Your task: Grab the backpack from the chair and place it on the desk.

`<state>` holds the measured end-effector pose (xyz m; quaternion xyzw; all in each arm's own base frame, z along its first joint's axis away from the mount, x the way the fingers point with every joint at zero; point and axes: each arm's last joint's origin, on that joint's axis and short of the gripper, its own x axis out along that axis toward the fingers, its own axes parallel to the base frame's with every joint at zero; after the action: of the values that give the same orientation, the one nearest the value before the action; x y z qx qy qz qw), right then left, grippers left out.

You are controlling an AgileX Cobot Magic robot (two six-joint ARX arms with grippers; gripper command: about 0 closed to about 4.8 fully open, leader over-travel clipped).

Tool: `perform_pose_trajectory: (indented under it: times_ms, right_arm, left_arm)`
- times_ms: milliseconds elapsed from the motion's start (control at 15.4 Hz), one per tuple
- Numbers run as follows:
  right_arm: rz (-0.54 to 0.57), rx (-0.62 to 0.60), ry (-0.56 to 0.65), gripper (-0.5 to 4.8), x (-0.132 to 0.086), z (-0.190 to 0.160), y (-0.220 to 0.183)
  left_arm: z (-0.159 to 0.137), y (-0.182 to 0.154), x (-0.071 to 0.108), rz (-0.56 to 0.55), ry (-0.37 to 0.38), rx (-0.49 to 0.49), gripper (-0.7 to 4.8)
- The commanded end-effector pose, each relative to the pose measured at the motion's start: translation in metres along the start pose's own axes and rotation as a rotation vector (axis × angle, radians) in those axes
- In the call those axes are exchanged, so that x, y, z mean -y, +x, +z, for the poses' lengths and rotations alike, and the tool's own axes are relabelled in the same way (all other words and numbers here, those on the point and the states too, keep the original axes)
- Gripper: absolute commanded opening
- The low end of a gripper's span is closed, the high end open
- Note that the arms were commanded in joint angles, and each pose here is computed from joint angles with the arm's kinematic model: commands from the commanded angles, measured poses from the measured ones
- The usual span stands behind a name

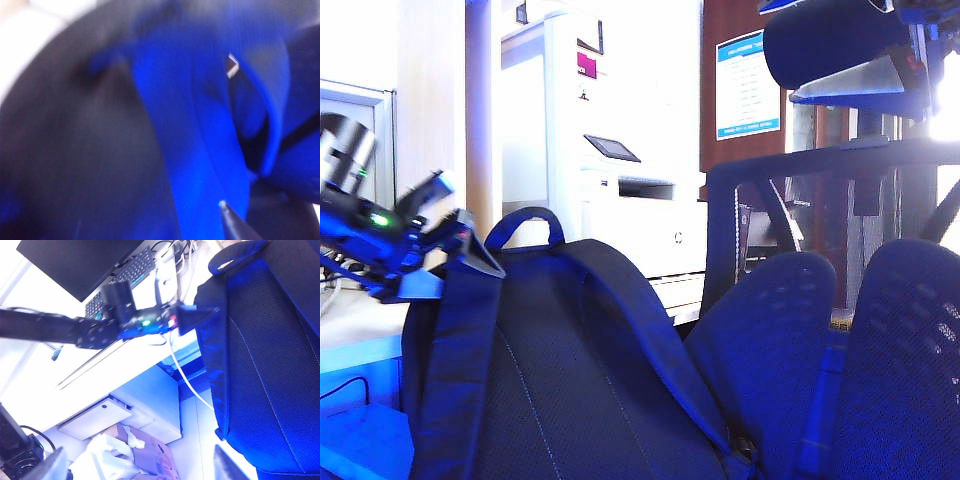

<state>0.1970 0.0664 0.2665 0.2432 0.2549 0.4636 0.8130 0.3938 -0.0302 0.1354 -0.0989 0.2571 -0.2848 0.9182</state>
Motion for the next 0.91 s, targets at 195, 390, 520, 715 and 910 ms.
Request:
perform_pose_trajectory:
  times_ms: [195, 390, 520, 715, 910]
  right_arm:
    - [0.08, -0.021, -0.012, 3.67, -0.005, 0.003, -0.001]
    - [0.186, -0.068, -0.024, 3.67, -0.009, 0.002, -0.001]
    - [0.221, -0.078, -0.032, 3.67, -0.01, 0.003, -0.002]
    - [0.221, -0.072, -0.042, 3.67, -0.01, 0.003, -0.002]
    - [0.225, -0.065, -0.052, 3.67, -0.011, 0.004, -0.002]
  left_arm:
    - [0.012, 0.022, -0.003, -0.013, -0.009, -0.041, -0.1]
    - [0.014, 0.021, -0.002, -0.03, -0.005, -0.035, -0.05]
    - [0.025, 0.015, 0.005, -0.04, 0.018, -0.006, -0.05]
    - [0.061, -0.012, 0.024, -0.028, 0.088, 0.098, -0.05]
    - [0.103, -0.053, 0.053, -0.032, 0.2, 0.237, -0.05]
